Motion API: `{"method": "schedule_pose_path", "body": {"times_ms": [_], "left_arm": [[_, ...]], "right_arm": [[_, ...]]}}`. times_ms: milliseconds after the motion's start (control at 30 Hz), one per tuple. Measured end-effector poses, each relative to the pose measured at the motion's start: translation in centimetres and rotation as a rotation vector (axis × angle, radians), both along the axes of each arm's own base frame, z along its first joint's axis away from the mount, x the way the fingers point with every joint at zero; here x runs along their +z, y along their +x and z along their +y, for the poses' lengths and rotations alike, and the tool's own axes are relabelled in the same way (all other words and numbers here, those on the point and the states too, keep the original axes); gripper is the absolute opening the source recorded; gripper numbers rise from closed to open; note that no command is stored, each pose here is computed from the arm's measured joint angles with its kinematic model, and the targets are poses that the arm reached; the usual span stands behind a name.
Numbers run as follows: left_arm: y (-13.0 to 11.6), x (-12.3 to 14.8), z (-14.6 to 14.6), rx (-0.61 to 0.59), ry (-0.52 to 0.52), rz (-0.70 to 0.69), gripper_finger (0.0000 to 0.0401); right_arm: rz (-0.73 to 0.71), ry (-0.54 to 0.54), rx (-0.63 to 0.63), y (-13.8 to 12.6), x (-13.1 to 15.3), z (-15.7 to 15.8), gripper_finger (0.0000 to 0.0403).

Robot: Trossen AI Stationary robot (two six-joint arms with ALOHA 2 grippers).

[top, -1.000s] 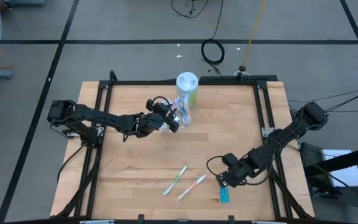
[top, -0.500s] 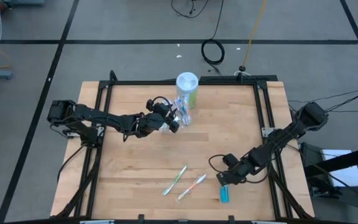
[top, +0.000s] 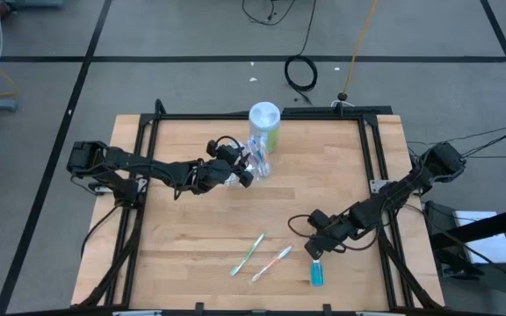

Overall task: Pick & Place toothbrushing station
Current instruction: Put the mouthwash bottle into the transparent organizer

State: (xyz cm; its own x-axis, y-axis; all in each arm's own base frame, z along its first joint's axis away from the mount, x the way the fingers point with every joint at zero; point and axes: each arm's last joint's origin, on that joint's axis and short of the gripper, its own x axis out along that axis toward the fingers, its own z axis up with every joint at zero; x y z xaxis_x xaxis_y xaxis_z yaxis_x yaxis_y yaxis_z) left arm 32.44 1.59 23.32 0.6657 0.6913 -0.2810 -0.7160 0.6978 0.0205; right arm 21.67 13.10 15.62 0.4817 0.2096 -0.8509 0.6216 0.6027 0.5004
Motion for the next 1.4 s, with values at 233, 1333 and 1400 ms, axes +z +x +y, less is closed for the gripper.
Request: {"method": "schedule_pose_path", "body": {"times_ms": [233,1333,1400], "left_arm": [[0.0,0.0,0.0,0.0,0.0,0.0,0.0134],[0.0,0.0,-0.3,-0.01,0.003,0.007,0.0134],[0.0,0.0,-0.3,-0.01,0.003,0.007,0.0134]], "right_arm": [[0.032,0.071,0.025,0.3,0.0,-0.4,0.0166],[0.231,0.262,-0.161,-0.7,-2.0,2.8,0.0189],[0.238,0.269,-0.18,-0.8,-2.0,2.7,0.0182]]}}
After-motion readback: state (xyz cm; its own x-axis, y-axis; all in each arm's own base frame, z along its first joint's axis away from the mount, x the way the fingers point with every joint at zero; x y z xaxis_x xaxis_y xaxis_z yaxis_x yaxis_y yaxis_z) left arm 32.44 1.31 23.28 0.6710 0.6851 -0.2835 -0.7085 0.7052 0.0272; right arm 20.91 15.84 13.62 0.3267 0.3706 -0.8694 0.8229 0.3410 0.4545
